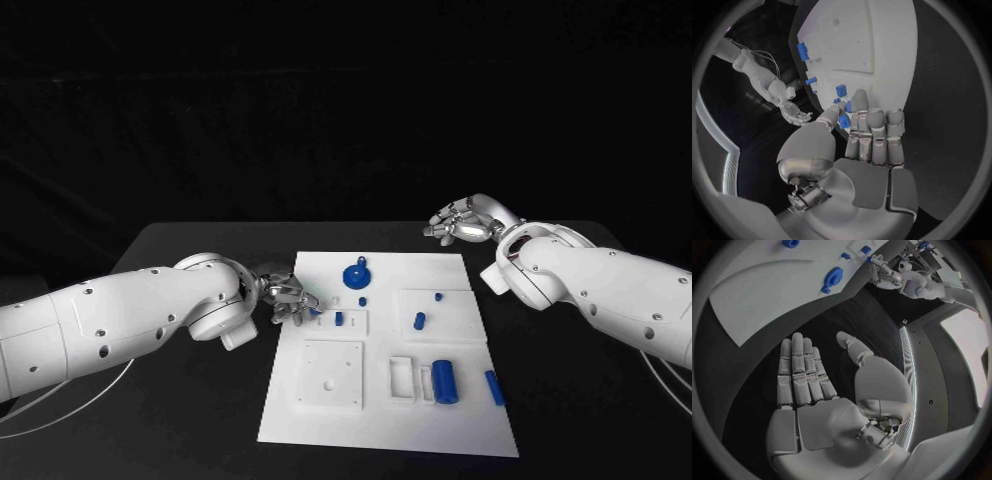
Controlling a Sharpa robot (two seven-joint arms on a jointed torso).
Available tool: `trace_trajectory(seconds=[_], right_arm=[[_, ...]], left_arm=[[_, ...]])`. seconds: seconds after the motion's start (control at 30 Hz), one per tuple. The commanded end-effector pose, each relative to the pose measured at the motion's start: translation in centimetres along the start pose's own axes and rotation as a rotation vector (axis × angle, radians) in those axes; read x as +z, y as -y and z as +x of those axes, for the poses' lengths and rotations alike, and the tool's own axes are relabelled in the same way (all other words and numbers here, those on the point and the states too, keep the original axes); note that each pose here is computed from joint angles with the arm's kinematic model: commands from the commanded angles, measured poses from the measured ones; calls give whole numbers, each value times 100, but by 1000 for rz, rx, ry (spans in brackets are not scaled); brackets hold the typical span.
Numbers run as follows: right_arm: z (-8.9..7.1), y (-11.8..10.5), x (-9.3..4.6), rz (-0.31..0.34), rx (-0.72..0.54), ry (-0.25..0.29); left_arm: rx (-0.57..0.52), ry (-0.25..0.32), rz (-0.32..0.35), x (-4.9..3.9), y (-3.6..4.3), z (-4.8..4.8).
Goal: Assemble the parts on the task board
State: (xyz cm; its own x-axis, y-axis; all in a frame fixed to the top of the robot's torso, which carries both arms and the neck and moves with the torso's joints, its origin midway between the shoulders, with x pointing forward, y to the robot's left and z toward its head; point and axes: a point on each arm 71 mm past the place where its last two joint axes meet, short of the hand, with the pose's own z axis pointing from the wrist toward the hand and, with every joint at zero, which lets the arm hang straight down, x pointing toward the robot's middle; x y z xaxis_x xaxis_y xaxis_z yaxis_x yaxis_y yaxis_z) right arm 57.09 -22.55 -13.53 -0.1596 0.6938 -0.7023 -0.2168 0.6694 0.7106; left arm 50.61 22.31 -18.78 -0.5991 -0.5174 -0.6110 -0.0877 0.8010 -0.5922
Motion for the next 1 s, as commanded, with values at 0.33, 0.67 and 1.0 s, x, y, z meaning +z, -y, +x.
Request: trace_trajectory(seconds=[0.33,0.67,1.0], right_arm=[[22,-6,5,-10,2,-15],[36,-17,13,-12,3,-16],[50,-31,19,-16,4,-17]], left_arm=[[12,-45,0,-4,15,-15],[62,-102,-20,-1,91,-161],[193,-182,-61,68,284,-275]])
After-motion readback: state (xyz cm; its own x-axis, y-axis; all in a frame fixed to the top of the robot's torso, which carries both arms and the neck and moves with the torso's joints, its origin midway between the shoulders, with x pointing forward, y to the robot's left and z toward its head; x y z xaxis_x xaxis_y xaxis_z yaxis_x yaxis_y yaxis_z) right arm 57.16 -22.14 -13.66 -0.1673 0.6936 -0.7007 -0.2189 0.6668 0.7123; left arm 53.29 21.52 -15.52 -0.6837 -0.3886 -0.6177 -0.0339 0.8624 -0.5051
